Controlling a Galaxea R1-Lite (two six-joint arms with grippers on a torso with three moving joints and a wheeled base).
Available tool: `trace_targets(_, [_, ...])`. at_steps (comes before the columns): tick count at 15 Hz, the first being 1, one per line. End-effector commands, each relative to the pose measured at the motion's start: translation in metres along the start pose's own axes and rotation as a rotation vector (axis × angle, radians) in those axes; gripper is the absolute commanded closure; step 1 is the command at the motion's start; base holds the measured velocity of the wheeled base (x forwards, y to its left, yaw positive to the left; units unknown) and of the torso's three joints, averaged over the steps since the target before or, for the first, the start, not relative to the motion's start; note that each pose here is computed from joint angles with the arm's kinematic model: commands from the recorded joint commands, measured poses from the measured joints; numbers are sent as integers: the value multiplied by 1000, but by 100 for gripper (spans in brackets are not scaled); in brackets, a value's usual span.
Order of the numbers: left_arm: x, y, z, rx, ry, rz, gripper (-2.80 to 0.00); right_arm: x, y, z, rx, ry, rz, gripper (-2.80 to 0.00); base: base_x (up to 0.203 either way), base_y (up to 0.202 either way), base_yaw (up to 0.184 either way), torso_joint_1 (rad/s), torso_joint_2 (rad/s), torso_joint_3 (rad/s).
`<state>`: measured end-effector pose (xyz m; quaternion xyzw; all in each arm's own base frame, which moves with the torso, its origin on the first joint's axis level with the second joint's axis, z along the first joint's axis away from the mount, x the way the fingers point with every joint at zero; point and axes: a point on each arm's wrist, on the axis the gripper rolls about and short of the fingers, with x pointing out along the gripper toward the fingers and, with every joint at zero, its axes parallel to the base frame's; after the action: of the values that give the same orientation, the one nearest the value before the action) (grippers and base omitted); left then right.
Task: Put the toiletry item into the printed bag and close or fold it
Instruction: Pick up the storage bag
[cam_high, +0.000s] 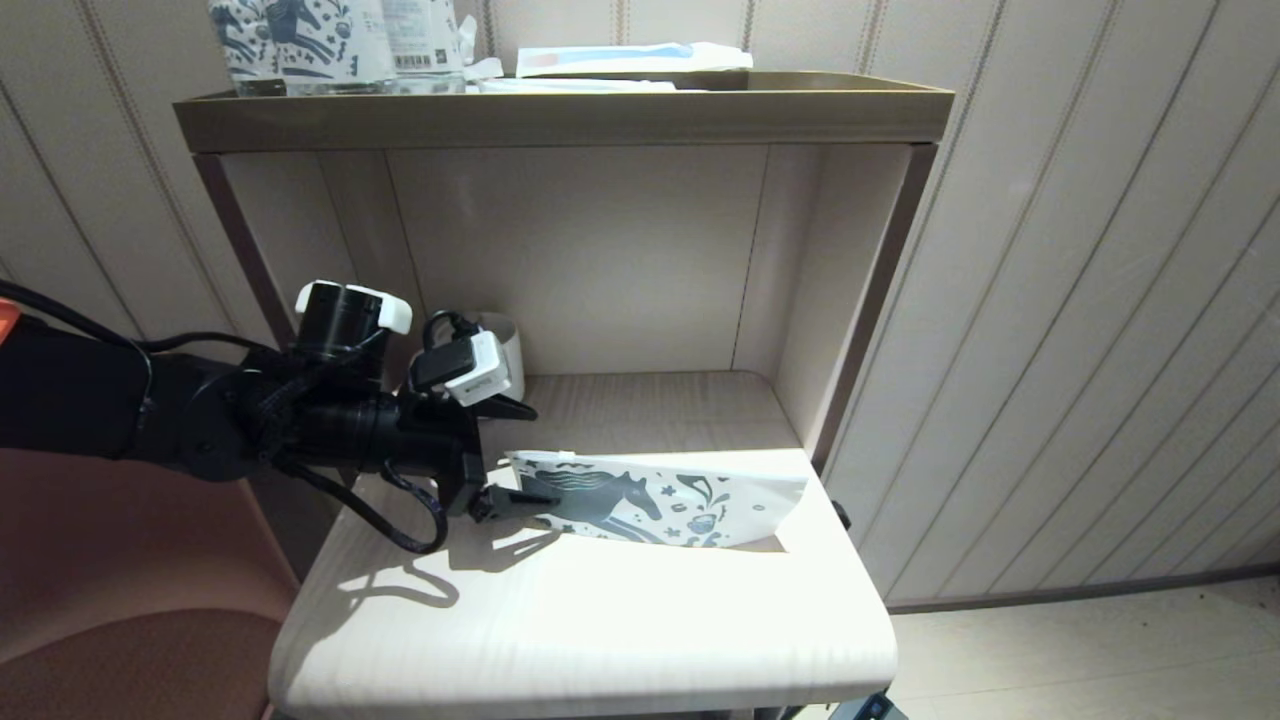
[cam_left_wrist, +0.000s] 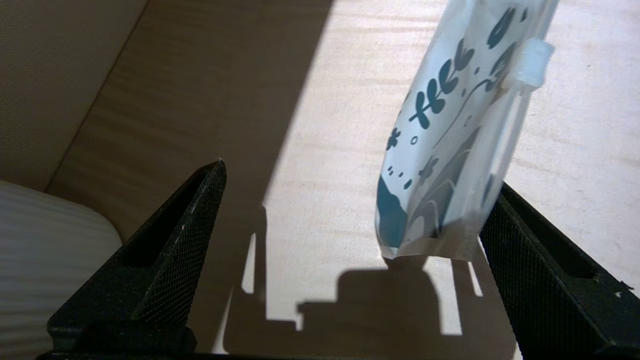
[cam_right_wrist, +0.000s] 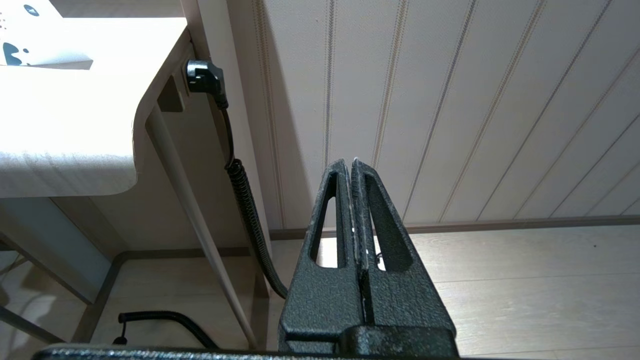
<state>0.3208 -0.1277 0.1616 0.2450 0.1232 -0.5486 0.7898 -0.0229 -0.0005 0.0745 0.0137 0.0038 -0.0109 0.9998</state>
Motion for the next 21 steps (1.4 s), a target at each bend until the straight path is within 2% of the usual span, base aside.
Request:
trace_targets(1, [-7,-4,6,15,-40,-24,-280,0,0,0,0,1,0,0,0,0,0,0,0,0])
trace_targets(7, [-1,-12,3,10,-59,-84,-280,0,0,0,0,1,0,0,0,0,0,0,0,0])
trace_targets(11, [4,-11,-1,0,-50,-94,-280,0,0,0,0,1,0,0,0,0,0,0,0,0])
trace_targets(16, [10,-13,4,15,-59,-106,-280,0,0,0,0,1,0,0,0,0,0,0,0,0])
trace_targets(17, [10,-13,4,16,-63,-108,0,0,0,0,0,1,0,0,0,0,0,0,0,0])
trace_targets(21, [11,-16,1,22,-53,-114,0,0,0,0,0,1,0,0,0,0,0,0,0,0])
